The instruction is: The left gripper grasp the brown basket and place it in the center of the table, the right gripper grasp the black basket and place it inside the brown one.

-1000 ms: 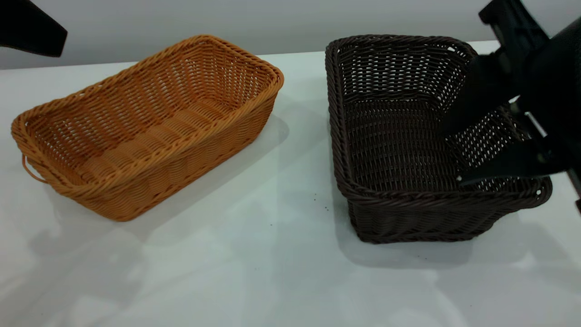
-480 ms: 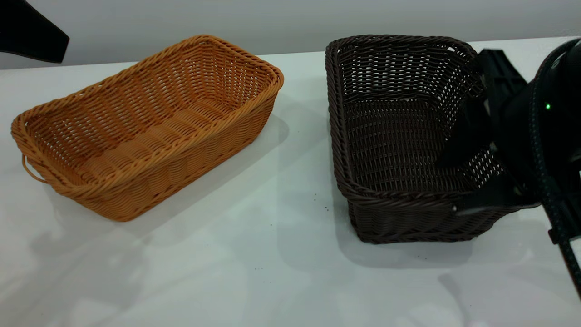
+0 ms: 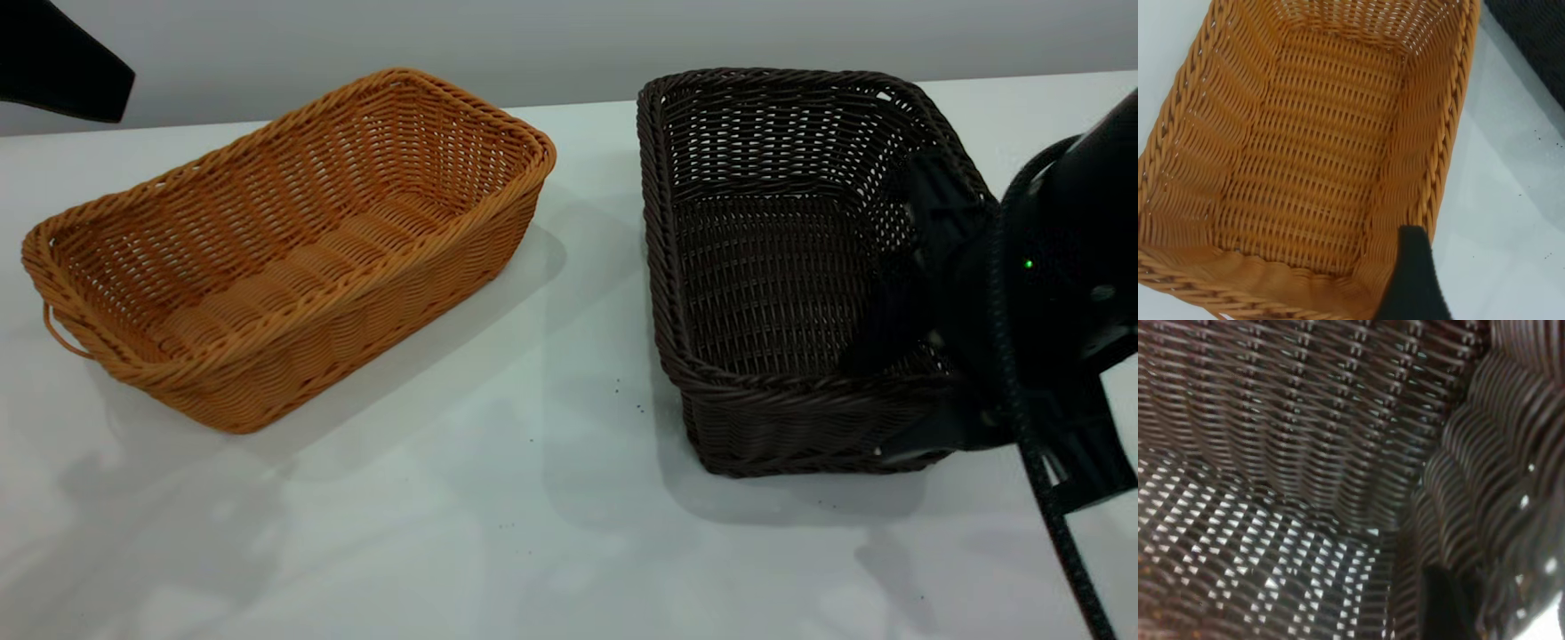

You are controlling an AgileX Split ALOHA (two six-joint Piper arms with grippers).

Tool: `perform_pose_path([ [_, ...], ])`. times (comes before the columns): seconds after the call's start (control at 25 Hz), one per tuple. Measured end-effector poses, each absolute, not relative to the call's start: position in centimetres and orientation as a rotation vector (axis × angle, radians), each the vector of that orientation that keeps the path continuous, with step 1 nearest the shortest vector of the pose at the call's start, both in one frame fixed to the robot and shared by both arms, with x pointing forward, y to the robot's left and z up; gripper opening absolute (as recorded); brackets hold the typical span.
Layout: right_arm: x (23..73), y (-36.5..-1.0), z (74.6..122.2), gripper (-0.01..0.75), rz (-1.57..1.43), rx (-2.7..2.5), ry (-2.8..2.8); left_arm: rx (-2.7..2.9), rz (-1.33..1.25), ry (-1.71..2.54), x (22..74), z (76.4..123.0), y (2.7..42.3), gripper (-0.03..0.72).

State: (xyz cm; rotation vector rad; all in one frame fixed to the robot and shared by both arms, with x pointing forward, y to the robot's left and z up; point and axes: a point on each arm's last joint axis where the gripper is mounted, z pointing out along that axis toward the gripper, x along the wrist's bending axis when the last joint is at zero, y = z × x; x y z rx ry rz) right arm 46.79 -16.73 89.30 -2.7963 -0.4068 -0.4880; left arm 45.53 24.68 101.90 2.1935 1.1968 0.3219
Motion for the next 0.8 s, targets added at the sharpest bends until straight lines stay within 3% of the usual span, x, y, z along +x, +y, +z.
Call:
perform_pose_path([
  [0.8, 48.2, -15.4, 85.4, 0.363, -0.402, -2.862, -0.444, 2.2, 0.306, 1.195, 45.4, 101.9, 24.6, 0.478],
])
